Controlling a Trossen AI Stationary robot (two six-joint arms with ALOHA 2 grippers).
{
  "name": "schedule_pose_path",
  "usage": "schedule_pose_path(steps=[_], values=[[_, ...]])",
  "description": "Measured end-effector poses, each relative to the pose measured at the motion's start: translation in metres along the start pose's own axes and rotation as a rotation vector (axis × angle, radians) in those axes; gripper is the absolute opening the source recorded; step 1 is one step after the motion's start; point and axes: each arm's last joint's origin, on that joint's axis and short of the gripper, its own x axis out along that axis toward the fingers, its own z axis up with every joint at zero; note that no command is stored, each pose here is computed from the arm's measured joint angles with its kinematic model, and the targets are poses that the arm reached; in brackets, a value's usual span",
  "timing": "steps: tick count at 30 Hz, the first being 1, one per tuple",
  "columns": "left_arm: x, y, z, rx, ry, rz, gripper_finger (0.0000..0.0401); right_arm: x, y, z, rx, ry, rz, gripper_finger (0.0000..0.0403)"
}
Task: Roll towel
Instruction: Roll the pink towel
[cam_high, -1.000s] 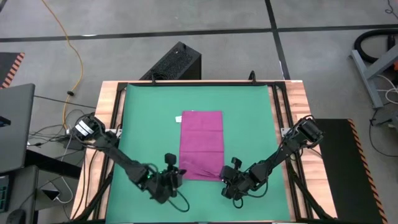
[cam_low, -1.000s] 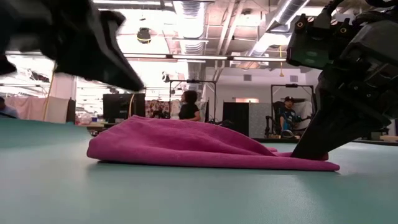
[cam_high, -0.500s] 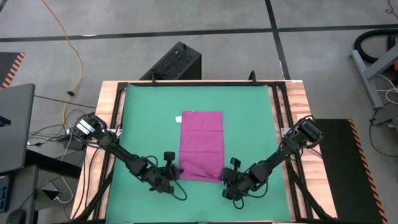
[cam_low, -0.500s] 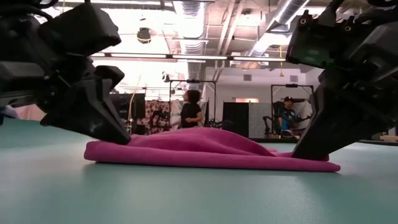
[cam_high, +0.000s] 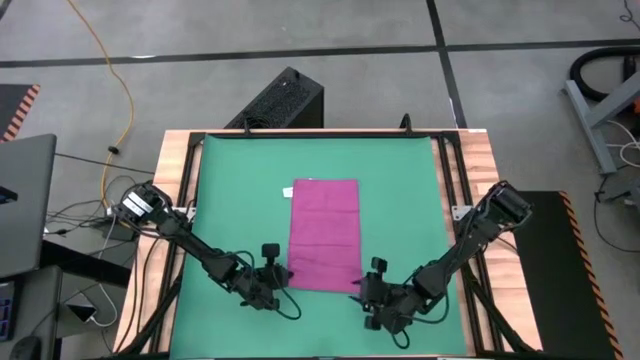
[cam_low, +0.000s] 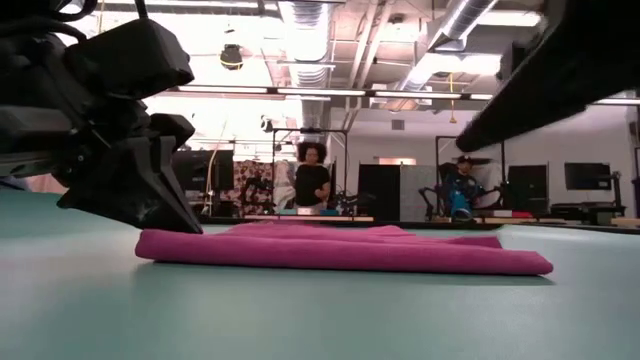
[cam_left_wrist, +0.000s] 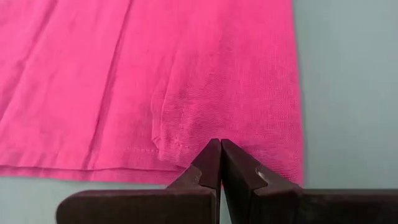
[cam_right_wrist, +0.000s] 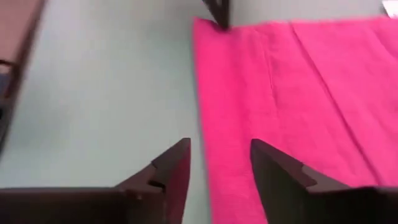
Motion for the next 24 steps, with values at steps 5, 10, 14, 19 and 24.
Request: schedule_pose_path(steps=[5, 10, 14, 19, 24], values=[[0.0, 0.0, -0.001, -0.013, 0.007, 0.002, 0.0, -0.007, 0.01, -0.002, -0.123, -0.038, 0.039, 0.0215], [0.0, -0.001, -0.001, -0.021, 0.014, -0.021, 0.0, -0.004, 0.005, -0.007, -0.148, -0.028, 0.011, 0.0216], [-0.002, -0.004, -0.002, -0.041, 0.028, -0.066, 0.0, -0.002, 0.003, -0.011, -0.196, -0.043, 0.019, 0.0223], [-0.004, -0.007, -0.003, -0.035, 0.026, -0.071, 0.0, 0.002, -0.004, -0.023, -0.203, -0.061, 0.026, 0.0235], [-0.004, -0.007, -0.003, -0.032, 0.029, -0.068, 0.0, 0.008, -0.012, -0.03, -0.186, -0.108, 0.044, 0.0237]])
